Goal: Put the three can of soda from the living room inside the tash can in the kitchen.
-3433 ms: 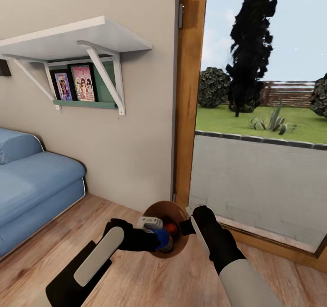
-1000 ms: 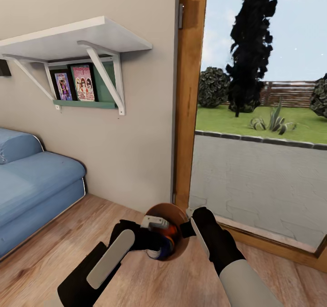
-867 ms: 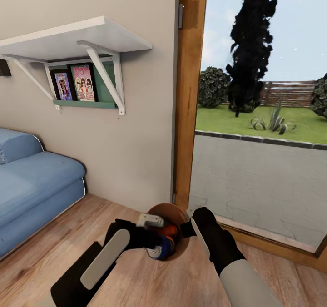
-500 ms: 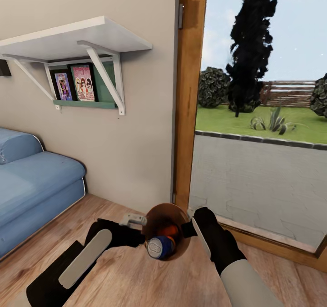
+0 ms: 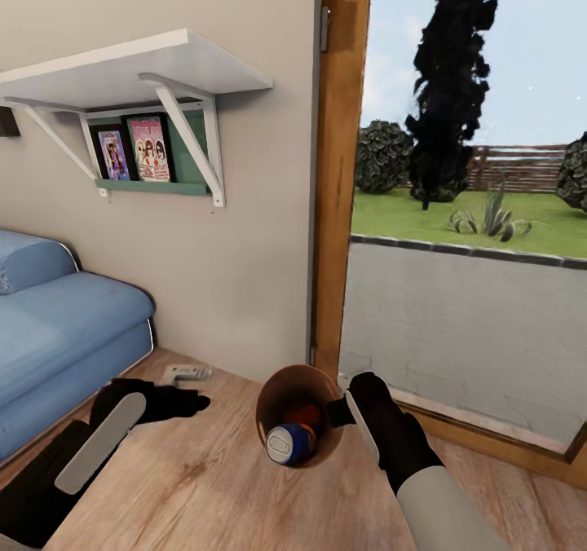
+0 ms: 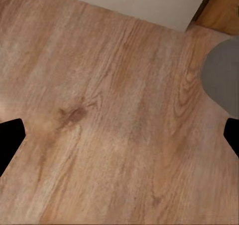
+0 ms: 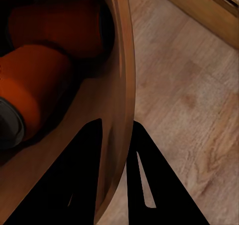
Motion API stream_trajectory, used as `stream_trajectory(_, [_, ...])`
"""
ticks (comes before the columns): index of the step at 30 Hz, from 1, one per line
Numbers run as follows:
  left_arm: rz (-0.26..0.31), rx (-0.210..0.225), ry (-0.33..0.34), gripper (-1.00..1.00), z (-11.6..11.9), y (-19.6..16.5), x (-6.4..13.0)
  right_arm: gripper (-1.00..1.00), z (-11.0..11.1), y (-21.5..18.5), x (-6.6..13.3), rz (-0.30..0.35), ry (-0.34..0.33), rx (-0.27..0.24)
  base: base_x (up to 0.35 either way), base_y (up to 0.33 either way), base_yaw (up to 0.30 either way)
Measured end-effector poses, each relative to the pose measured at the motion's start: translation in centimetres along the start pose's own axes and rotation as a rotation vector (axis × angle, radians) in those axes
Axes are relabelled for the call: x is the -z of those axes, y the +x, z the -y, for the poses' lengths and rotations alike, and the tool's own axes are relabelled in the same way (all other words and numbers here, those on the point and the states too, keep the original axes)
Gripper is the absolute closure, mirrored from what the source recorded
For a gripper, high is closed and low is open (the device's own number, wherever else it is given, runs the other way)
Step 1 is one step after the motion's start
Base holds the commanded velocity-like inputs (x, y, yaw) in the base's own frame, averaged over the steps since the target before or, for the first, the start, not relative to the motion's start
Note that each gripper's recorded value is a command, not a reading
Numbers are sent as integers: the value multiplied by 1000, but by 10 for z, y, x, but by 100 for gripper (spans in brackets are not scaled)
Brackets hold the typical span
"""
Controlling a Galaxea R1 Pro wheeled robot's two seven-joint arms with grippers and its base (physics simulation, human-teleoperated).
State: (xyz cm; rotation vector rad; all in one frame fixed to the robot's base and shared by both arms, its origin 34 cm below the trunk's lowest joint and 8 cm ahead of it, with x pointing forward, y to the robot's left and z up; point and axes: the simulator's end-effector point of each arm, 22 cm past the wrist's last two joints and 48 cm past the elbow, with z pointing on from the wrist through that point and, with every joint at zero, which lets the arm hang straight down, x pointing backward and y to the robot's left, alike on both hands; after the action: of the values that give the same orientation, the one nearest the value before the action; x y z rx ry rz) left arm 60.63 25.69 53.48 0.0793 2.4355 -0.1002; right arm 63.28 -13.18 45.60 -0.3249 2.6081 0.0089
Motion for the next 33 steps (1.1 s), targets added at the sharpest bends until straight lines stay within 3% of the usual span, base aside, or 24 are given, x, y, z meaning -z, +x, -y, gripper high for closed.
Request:
stream_trajectory(4, [-5,8,-123,-100,-38,9,-19,100,0,0,0,0,0,-1,0,0,0])
stream_trajectory(6, [-10,16,-142,-100,-46,13,-24,100,0,0,0,-1,-1,-3,0,0,0])
stream_trajectory(12, [28,44,-88,-100,-38,8,-31,100,7,4,-2,-10,-1,-32,0,0,0])
stream_trajectory(14, [34,51,-68,-100,-35,7,-33,100,7,16,-10,-45,-4,-39,0,0,0])
stream_trajectory(18, [14,68,-75,-100,-42,15,-40,100,7,32,-19,-90,-9,-44,0,0,0])
stream_trajectory(28, [12,94,-86,-100,-49,22,-51,100,16,52,-32,-151,-27,-126,0,0,0])
stream_trajectory(33, [-5,107,-69,-100,-49,32,-64,100,17,61,-41,-177,-26,-129,0,0,0])
